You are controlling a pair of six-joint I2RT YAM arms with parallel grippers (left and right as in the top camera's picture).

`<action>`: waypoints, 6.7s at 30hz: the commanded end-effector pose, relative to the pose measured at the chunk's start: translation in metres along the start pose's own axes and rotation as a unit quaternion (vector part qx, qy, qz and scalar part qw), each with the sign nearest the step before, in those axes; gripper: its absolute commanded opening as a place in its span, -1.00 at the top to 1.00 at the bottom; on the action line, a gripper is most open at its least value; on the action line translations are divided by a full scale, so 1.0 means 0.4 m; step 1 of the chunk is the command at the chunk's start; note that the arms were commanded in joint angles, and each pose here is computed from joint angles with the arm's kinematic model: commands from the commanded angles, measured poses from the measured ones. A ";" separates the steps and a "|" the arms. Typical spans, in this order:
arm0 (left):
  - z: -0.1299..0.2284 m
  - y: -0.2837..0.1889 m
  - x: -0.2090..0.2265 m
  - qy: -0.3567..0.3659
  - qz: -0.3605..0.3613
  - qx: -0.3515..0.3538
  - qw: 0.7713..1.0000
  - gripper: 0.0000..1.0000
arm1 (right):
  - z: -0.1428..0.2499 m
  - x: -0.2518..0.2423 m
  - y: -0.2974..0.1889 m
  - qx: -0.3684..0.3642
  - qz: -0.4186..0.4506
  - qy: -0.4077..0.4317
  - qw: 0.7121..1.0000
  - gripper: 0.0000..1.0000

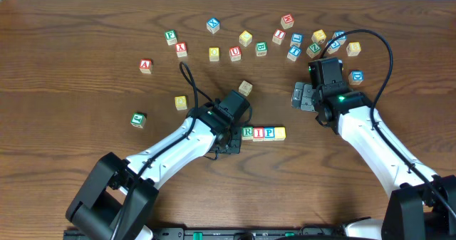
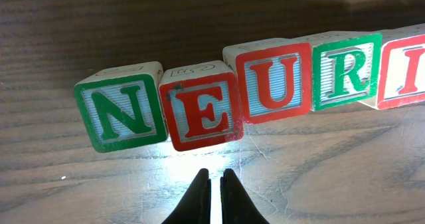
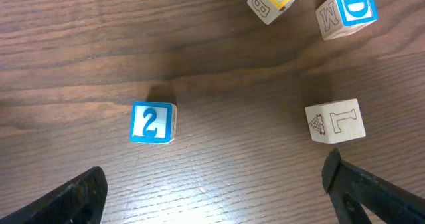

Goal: Spell out NEURIPS

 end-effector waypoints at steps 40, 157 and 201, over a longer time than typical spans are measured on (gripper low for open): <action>0.007 0.044 0.018 -0.001 -0.022 0.003 1.000 0.85 | -0.021 0.000 -0.004 -0.012 0.003 -0.002 1.000 -0.99; -0.237 -0.003 0.008 0.036 -0.008 -0.125 0.991 0.85 | -0.033 0.008 -0.005 -0.022 -0.003 -0.007 1.000 -0.98; -0.187 0.022 -0.038 0.041 -0.001 -0.087 0.995 0.85 | -0.031 0.006 -0.005 -0.020 -0.003 -0.008 1.000 -0.99</action>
Point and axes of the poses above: each gripper's point midway between its finger pads, its own y axis out along the fingers, its own x axis along the line the jaws close on, z = x × y, the point moved 3 cm from there along -y, back along the fingers, and after that the axes turned 13 degrees about y, right-handed, at the moved point
